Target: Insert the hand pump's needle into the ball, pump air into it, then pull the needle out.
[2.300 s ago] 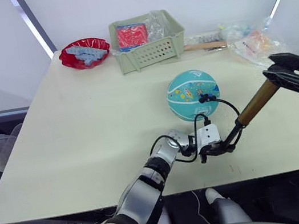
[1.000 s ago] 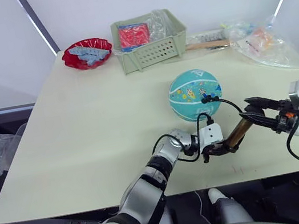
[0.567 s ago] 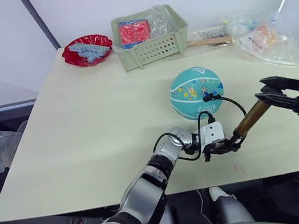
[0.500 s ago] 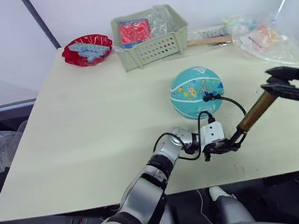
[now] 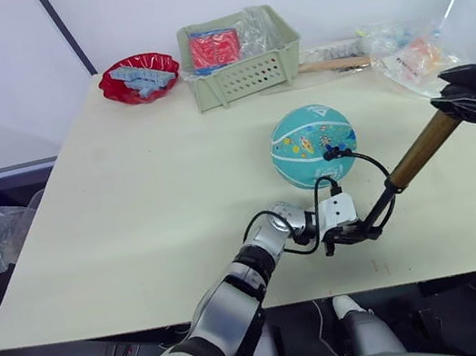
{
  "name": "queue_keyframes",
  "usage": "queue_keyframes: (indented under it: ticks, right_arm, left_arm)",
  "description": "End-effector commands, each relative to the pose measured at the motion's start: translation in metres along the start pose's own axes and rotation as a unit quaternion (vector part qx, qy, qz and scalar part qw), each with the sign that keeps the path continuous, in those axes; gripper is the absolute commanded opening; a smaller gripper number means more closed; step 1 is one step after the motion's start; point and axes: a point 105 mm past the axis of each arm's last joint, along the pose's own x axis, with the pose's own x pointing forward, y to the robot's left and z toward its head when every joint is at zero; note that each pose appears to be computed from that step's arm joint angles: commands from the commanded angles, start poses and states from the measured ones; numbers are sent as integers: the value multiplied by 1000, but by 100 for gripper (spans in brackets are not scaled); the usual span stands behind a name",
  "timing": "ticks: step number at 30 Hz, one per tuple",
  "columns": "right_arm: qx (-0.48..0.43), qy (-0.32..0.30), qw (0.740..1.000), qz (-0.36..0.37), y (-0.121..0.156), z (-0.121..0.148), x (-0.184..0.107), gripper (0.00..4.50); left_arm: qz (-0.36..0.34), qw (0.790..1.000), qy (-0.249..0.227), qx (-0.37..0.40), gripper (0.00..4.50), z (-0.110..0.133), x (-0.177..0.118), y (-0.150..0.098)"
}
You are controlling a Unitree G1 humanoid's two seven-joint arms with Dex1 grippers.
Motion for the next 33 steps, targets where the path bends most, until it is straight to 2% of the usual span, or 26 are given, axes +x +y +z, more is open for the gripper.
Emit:
queue_keyframes:
  ticks: [1,15,21,26,33]
  right_arm:
    - [-36,17,999,13,11,-9,8,194]
    - [41,89,993,69,56,-125,33,194]
    - [58,108,990,66,71,-160,38,194]
    - [45,96,993,52,65,-154,38,194]
    - [-4,36,999,16,33,-92,27,194]
  left_arm:
    - [-21,988,136,-74,103,-78,-15,-30]
    - [-18,988,136,-75,103,-78,-15,-29]
    - [-15,988,136,-77,103,-79,-15,-28]
    - [-16,987,137,-77,103,-79,-16,-28]
    - [-19,988,136,-75,103,-78,-15,-29]
